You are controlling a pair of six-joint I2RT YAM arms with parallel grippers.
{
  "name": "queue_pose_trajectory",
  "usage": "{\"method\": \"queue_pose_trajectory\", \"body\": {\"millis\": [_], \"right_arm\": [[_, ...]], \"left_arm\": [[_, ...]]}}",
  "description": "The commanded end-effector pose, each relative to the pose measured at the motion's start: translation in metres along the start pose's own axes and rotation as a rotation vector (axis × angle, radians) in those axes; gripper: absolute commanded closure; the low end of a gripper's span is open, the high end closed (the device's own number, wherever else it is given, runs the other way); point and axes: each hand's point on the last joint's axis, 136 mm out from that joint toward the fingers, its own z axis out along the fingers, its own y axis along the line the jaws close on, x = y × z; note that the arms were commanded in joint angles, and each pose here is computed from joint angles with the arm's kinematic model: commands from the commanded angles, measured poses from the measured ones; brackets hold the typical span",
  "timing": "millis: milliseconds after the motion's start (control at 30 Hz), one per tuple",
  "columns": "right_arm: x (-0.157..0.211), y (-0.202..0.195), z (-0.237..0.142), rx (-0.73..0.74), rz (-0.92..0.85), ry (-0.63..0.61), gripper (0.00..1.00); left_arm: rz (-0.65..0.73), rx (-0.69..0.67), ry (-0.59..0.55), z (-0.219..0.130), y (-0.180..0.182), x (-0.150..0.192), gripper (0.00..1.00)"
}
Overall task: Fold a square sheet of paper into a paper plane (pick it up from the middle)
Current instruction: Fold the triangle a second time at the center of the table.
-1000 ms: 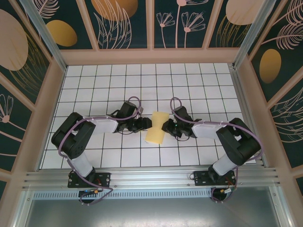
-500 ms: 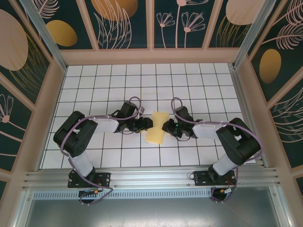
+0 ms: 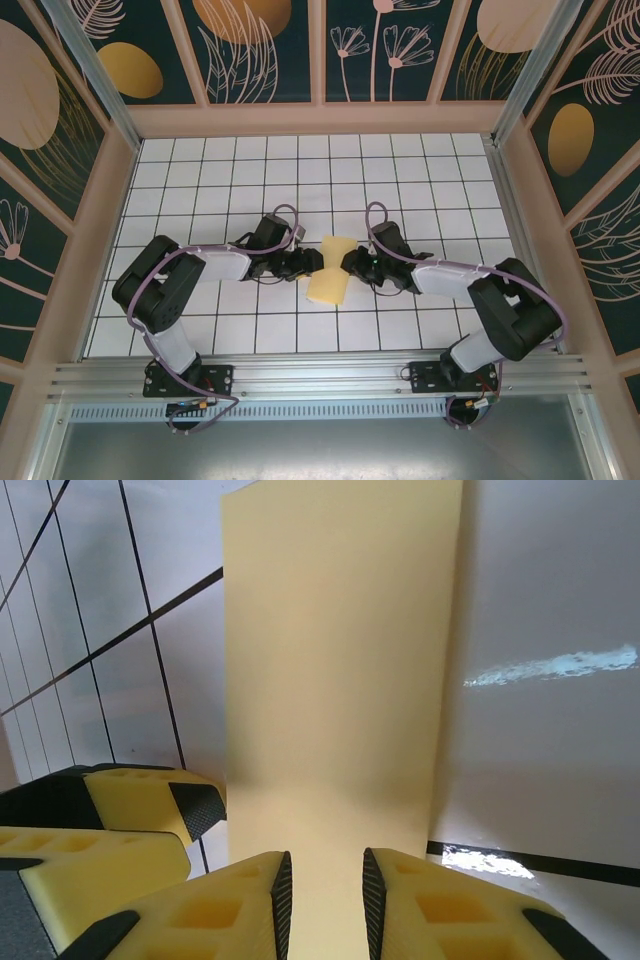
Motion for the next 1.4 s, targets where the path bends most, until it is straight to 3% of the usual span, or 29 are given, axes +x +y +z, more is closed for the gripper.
{"method": "queue_pose_trajectory", "body": {"millis": [0, 600, 833, 1067, 1367], "right_arm": [[0.004, -0.001, 0.006, -0.015, 0.013, 0.018, 0.71], [0.014, -0.032, 0.017, 0.050, 0.046, 0.041, 0.71], [0.013, -0.029, 0.017, 0.044, 0.041, 0.044, 0.70], [0.012, -0.026, 0.017, 0.038, 0.029, 0.045, 0.70], [0.007, -0.016, 0.013, 0.023, 0.000, 0.036, 0.69]], "left_arm": [[-0.003, -0.050, 0.014, 0.001, 0.010, 0.004, 0.43], [-0.002, -0.026, 0.030, 0.002, 0.007, 0.007, 0.44], [0.003, 0.040, 0.040, 0.001, -0.007, 0.006, 0.59], [0.000, 0.104, 0.054, 0.003, -0.019, 0.006, 0.67], [-0.020, 0.127, 0.027, 0.003, -0.023, 0.000, 0.89]]}}
